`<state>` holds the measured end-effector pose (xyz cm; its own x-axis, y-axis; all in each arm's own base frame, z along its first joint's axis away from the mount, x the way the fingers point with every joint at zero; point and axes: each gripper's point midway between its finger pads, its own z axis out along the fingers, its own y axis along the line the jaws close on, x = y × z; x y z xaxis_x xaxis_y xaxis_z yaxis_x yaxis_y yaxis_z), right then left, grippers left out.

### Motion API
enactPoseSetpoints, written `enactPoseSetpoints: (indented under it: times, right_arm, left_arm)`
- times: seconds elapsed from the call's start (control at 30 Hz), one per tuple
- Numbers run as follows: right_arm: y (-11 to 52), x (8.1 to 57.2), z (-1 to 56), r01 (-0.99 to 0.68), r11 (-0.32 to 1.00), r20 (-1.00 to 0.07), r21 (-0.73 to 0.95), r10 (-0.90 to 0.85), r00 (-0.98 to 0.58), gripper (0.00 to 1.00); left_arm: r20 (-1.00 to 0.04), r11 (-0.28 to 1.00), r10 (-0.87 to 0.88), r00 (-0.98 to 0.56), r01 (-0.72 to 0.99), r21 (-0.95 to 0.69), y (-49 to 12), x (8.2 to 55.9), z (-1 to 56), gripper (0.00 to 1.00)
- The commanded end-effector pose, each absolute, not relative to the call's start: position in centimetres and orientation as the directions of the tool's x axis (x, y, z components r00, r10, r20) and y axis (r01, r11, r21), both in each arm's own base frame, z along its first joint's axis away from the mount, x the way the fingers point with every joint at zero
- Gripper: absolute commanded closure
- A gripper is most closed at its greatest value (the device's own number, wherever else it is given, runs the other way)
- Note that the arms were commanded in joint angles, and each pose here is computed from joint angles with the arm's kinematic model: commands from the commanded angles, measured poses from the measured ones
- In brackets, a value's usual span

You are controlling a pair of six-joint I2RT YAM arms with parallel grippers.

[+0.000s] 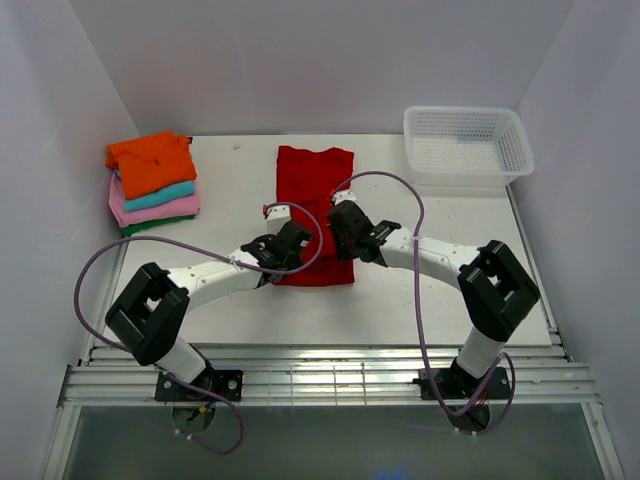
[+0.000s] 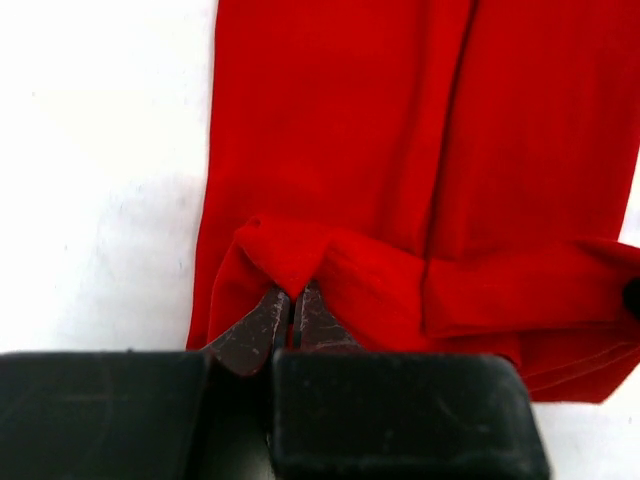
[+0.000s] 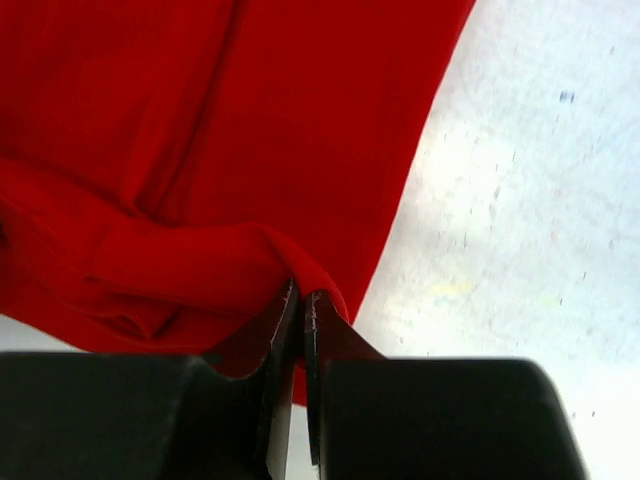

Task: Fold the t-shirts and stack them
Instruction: Fold the tshirt

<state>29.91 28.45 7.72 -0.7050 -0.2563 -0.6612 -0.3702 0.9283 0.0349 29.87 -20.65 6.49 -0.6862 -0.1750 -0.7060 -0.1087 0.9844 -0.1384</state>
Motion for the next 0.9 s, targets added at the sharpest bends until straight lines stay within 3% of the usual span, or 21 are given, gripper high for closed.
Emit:
enactPoseSetpoints:
  times: [0.0,0.3,0.87]
  right_arm:
    - [30.1,33.2,10.3,-0.414,0.910,-0.716,0.034,-0.267,-0.645,0.92]
    - [30.8,37.6,10.8,-0.422,0.906,-0.729,0.027,-0.271,-0.628,0.92]
    - [29.6,42.9,7.7,-0.390,0.921,-0.698,0.010,-0.273,-0.662,0.92]
  left_arm:
    - [-0.748,0.983,-0.176,-0.640,-0.071,-0.171,-21.9,33.1,9.0,1.00]
    - [-0.766,0.981,-0.191,-0.614,-0.092,-0.171,-20.9,37.4,10.6,1.00]
    - [-0.752,0.988,-0.145,-0.643,-0.054,-0.144,-21.2,42.4,7.3,1.00]
